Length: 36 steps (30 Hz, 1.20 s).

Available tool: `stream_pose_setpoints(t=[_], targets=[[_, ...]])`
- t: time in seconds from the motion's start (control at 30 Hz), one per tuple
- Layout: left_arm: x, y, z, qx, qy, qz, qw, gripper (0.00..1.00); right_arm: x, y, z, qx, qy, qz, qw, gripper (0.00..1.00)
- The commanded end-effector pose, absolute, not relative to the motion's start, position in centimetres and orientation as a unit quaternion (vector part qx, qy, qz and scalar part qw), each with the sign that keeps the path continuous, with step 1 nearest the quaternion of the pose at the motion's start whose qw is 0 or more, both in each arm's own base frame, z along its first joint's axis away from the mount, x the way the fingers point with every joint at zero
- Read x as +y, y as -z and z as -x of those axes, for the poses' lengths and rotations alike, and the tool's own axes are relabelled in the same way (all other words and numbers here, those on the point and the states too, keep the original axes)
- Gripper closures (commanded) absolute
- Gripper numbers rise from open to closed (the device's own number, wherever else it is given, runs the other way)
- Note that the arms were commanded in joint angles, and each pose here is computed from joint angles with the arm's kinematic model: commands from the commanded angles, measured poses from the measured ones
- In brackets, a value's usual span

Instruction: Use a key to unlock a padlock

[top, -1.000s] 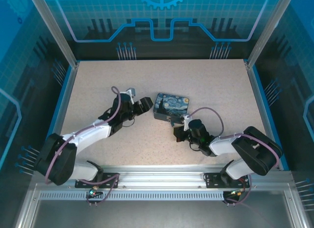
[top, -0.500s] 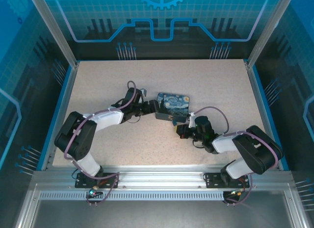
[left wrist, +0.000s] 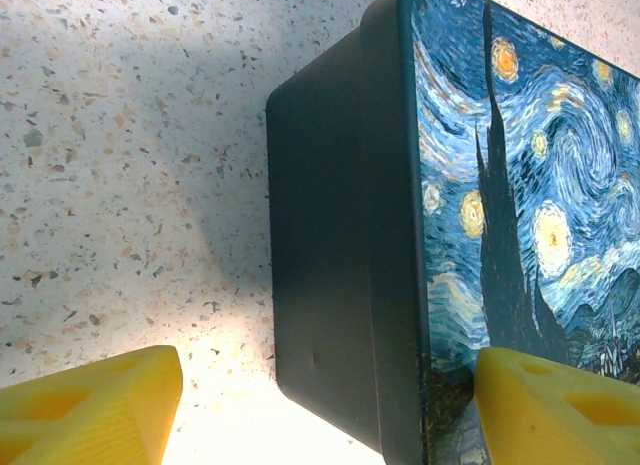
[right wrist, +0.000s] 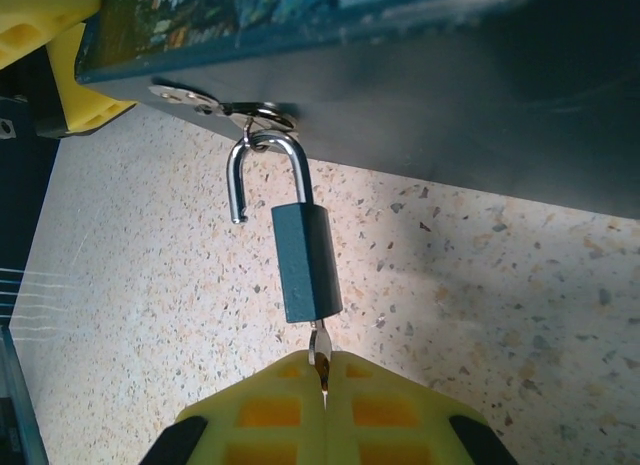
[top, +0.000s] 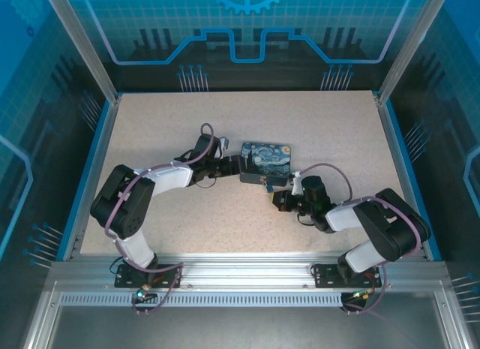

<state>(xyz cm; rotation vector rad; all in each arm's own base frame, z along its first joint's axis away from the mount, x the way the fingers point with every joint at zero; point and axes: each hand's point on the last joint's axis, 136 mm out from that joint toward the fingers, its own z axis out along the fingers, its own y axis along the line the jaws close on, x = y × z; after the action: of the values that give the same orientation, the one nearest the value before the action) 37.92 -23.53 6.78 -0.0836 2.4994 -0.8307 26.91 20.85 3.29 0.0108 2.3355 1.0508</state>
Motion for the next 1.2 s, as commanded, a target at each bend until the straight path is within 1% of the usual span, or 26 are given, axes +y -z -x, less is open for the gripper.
stream_pose_setpoints(t=[0.0, 0.1, 0.13, 0.23, 0.4, 0.47, 0.53, 0.6, 0.7, 0.8, 0.9, 1.03, 1.17], targets=[[-21.9, -3.0, -35.5, 0.944, 0.258, 0.03, 0.202, 0.23, 19.7, -1.7, -26.5, 0.888, -0.383, -0.034, 0.254, 1.0], [-21.1, -2.8, -34.7, 0.946, 0.249, 0.034, 0.203, 0.23, 19.3, -1.8, -26.6, 0.887, -0.384, -0.042, 0.252, 1.0], [-20.9, -2.7, -34.4, 0.947, 0.247, 0.036, 0.203, 0.23, 19.2, -1.8, -26.6, 0.887, -0.383, -0.044, 0.253, 0.98], [-20.3, -2.6, -33.5, 0.946, 0.247, 0.042, 0.205, 0.23, 18.6, -1.7, -26.6, 0.891, -0.373, -0.048, 0.253, 0.87], [-19.5, -2.5, -32.2, 0.944, 0.249, 0.057, 0.207, 0.23, 17.4, -1.8, -26.2, 0.898, -0.353, -0.04, 0.259, 0.75], [-19.4, -2.6, -31.7, 0.943, 0.252, 0.061, 0.208, 0.23, 17.2, -2.4, -26.1, 0.898, -0.347, -0.023, 0.268, 0.69], [-19.3, -2.9, -31.2, 0.941, 0.257, 0.064, 0.209, 0.23, 17.7, -3.6, -26.0, 0.89, -0.357, 0.01, 0.282, 0.6], [-19.0, -3.1, -30.8, 0.94, 0.259, 0.067, 0.211, 0.23, 18.5, -5.0, -26.1, 0.88, -0.372, 0.047, 0.292, 0.55], [-18.5, -3.5, -30.1, 0.938, 0.259, 0.073, 0.217, 0.24, 19.9, -7.0, -26.3, 0.858, -0.406, 0.088, 0.303, 0.43], [-18.2, -3.9, -29.5, 0.936, 0.263, 0.078, 0.222, 0.24, 21.2, -8.0, -26.6, 0.845, -0.429, 0.117, 0.298, 0.36], [-18.1, -4.1, -29.1, 0.935, 0.265, 0.08, 0.222, 0.24, 21.9, -7.7, -27.0, 0.844, -0.44, 0.122, 0.282, 0.29], [-17.9, -4.3, -28.9, 0.934, 0.266, 0.081, 0.225, 0.24, 23.2, -6.3, -27.1, 0.847, -0.451, 0.128, 0.249, 0.27], [-17.7, -4.4, -28.8, 0.934, 0.262, 0.082, 0.227, 0.24, 24.8, -4.9, -27.1, 0.847, -0.461, 0.134, 0.229, 0.27]])
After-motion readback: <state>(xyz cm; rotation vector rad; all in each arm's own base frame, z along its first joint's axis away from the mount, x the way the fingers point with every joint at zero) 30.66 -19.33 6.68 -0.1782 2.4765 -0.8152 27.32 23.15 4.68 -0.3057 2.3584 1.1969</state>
